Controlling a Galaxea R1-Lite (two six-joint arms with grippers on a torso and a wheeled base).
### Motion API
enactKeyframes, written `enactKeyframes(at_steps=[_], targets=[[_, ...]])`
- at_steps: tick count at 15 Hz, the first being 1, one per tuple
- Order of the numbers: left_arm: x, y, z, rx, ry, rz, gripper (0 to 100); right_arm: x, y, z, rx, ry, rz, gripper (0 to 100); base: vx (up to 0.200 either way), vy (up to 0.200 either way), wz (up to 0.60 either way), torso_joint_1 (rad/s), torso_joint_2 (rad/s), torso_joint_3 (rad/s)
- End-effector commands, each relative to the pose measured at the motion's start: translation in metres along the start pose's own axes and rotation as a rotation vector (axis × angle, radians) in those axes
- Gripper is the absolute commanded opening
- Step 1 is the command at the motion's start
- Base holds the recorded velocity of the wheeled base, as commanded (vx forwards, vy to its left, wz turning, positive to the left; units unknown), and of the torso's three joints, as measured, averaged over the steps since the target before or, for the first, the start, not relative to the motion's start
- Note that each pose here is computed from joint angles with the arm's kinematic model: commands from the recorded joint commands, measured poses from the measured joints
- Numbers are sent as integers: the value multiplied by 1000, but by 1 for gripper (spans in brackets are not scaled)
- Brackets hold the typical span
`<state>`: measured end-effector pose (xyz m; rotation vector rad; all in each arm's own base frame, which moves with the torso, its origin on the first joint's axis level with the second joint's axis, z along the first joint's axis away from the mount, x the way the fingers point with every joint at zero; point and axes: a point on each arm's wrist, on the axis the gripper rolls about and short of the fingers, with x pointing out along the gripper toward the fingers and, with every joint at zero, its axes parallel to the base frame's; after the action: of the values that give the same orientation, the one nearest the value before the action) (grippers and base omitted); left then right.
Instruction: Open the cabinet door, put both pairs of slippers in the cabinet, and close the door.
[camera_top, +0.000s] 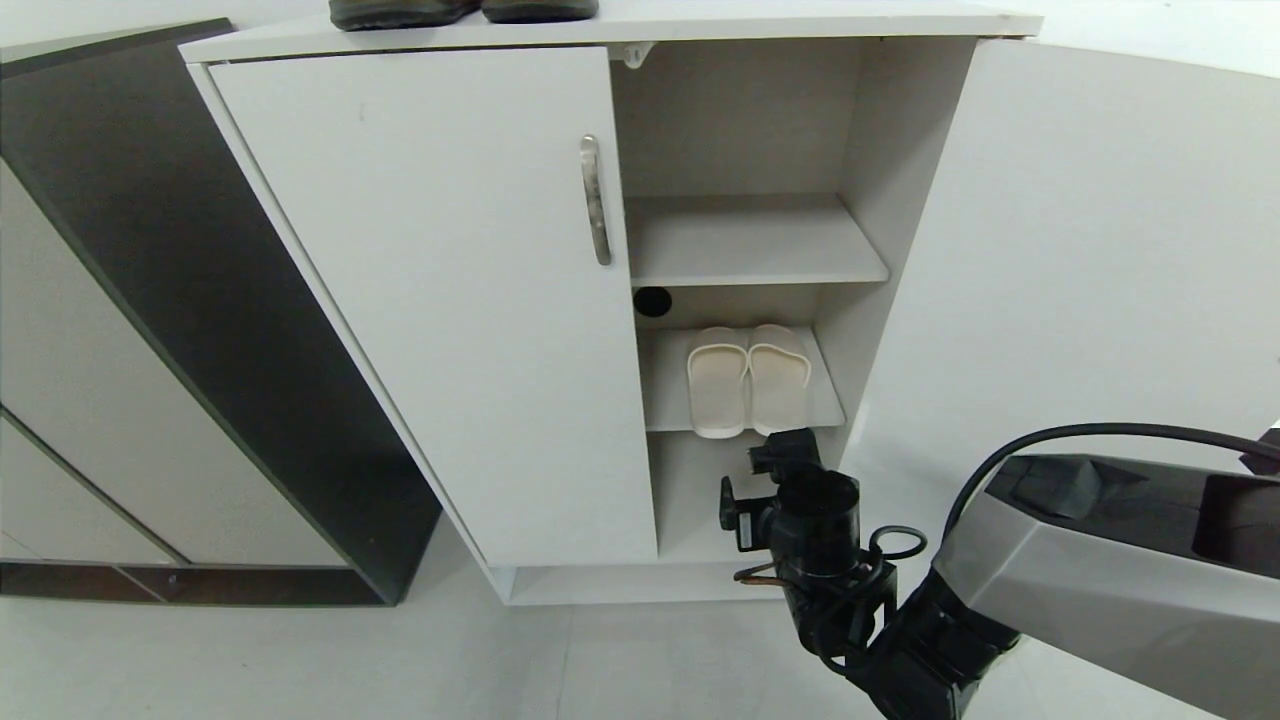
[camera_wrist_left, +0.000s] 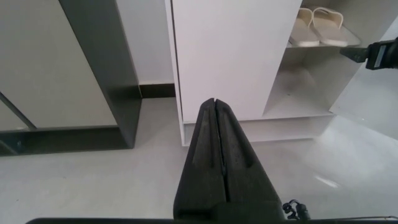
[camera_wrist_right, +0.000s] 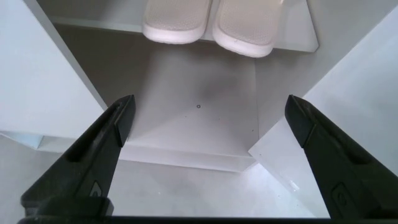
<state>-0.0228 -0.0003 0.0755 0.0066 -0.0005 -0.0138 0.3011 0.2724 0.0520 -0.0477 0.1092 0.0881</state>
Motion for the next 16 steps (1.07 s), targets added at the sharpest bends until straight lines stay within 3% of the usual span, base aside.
enactKeyframes(at_steps=[1, 7, 16], targets=[[0, 0, 0, 0, 2, -2, 0, 0, 1, 0, 0, -2, 1, 100, 0, 0, 0, 0, 0, 0], [0, 0, 0, 0, 2, -2, 0, -1, 2, 0, -1, -2, 6, 100, 0, 0, 0, 0, 0, 0], [0, 0, 0, 0, 0, 0, 0, -1, 1, -1, -10, 1, 3, 100, 0, 0, 0, 2, 3, 189]])
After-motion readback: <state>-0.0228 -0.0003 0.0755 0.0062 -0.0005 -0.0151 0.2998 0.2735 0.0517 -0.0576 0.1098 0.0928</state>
